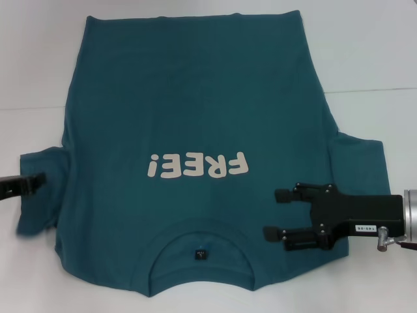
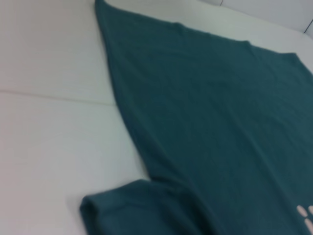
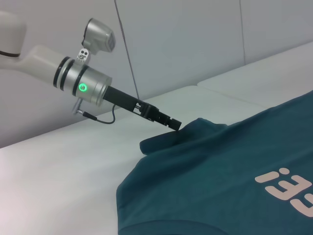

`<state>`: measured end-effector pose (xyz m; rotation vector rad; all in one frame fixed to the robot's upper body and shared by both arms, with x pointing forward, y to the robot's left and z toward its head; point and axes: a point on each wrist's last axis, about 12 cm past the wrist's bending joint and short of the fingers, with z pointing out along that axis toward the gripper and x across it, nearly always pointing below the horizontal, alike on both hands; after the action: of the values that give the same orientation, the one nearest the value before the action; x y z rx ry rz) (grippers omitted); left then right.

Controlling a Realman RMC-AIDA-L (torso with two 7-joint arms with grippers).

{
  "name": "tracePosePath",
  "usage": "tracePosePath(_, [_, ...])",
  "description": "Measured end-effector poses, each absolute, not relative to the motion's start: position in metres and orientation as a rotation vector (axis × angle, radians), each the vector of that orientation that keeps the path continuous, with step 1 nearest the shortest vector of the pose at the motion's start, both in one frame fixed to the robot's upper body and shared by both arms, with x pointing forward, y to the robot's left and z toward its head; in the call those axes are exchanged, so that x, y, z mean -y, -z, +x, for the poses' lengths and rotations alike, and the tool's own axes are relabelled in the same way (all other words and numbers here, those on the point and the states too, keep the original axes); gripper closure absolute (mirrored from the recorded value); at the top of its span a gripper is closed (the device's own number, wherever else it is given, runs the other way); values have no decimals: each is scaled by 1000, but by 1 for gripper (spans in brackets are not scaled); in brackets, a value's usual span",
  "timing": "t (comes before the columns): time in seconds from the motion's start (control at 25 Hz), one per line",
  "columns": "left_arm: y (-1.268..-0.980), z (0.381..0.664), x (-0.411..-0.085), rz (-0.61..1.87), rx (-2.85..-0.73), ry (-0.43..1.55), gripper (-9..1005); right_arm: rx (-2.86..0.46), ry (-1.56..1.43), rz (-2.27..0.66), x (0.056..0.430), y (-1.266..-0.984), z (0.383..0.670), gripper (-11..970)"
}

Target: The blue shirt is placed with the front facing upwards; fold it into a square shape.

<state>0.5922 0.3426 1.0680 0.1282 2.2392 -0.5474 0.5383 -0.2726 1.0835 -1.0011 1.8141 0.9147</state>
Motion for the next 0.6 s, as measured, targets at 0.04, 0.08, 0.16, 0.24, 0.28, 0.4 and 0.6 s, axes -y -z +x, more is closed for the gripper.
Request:
tracePosePath(0.04, [-1070,592,-343,130,-2235,552,966,-1815,-915,-1000,273,-1084,538,39])
tracePosePath(0.08, [-1072,593,-343,133,-2229,557,966,-1816,-916,-999,273,-1084,538,39])
tracePosePath(0.16, [-1073,593,-342,137,-2225,564,964,-1817,-915,-998,273,-1084,539,39])
tracePosePath(0.24, [-1074,593,-342,138,-2224,568,954,-1817,-916,-996,273,-1084,539,39])
tracePosePath(0.28, [-1074,593,-342,138,-2224,568,949,-1817,-917,-995,273,-1084,539,39])
tracePosePath(0.4, [-1073,592,-345,131,-2228,550,934,-1817,-916,-996,273,-1084,539,39])
tracePosePath(0.6, [-1067,586,-357,6,-2243,526,909,-1817,-915,-997,273,-1084,539,40])
